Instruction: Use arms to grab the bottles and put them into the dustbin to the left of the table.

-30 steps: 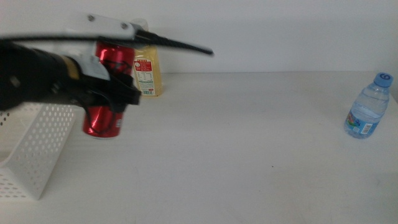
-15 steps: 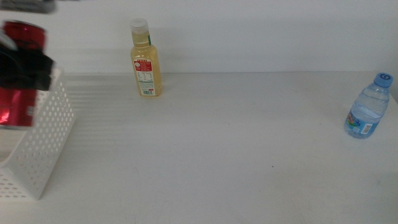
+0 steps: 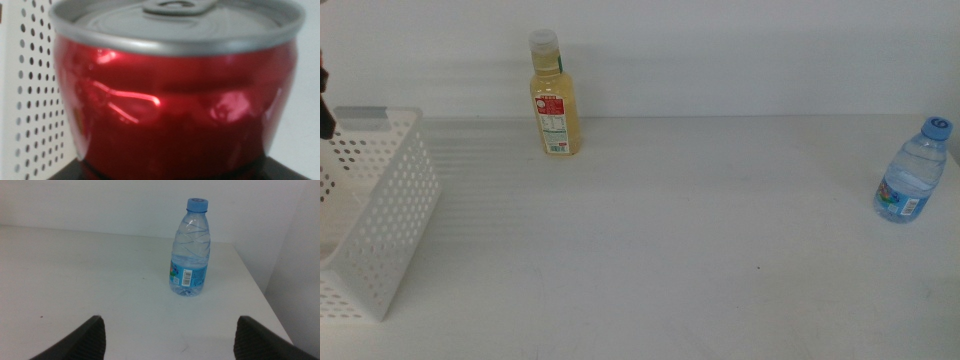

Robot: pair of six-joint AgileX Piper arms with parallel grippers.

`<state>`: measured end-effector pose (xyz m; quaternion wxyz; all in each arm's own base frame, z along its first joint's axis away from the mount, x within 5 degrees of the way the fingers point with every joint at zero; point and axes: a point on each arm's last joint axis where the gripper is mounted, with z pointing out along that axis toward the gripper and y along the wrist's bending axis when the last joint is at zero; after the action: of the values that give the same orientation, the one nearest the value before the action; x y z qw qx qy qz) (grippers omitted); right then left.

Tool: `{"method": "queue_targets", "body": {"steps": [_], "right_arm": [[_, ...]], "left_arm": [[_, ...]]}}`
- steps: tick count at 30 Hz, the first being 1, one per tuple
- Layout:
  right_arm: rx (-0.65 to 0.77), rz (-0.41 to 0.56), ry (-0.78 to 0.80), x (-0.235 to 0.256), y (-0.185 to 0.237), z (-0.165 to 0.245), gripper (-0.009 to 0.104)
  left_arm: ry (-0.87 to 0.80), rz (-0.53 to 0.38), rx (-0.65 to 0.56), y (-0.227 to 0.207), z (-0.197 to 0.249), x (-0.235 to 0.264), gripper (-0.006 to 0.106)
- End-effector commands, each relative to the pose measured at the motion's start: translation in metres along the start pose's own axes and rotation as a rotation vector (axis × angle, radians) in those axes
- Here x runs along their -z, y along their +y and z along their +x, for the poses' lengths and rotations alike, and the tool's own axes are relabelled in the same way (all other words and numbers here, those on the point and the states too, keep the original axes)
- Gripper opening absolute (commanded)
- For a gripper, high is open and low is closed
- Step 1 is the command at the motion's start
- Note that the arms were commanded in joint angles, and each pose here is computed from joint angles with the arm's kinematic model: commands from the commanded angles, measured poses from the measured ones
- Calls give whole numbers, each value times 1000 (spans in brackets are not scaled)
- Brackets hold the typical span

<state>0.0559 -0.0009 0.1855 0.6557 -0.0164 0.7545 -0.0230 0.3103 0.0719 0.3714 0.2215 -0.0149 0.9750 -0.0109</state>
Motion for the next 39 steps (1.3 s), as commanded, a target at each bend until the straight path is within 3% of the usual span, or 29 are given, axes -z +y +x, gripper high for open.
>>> {"method": "queue_targets", "body": {"steps": [1,13,39], "right_arm": [[9,11,-110,3,-1,-10,67],[9,11,-110,3,-1,-10,67],[9,11,-110,3,-1,-10,67]], "left_arm": [[-94,-11,11,9,-12,17,-5],[29,-31,11,45,-30,-35,-5],[241,29,26,58,-31,-162,-5]]}}
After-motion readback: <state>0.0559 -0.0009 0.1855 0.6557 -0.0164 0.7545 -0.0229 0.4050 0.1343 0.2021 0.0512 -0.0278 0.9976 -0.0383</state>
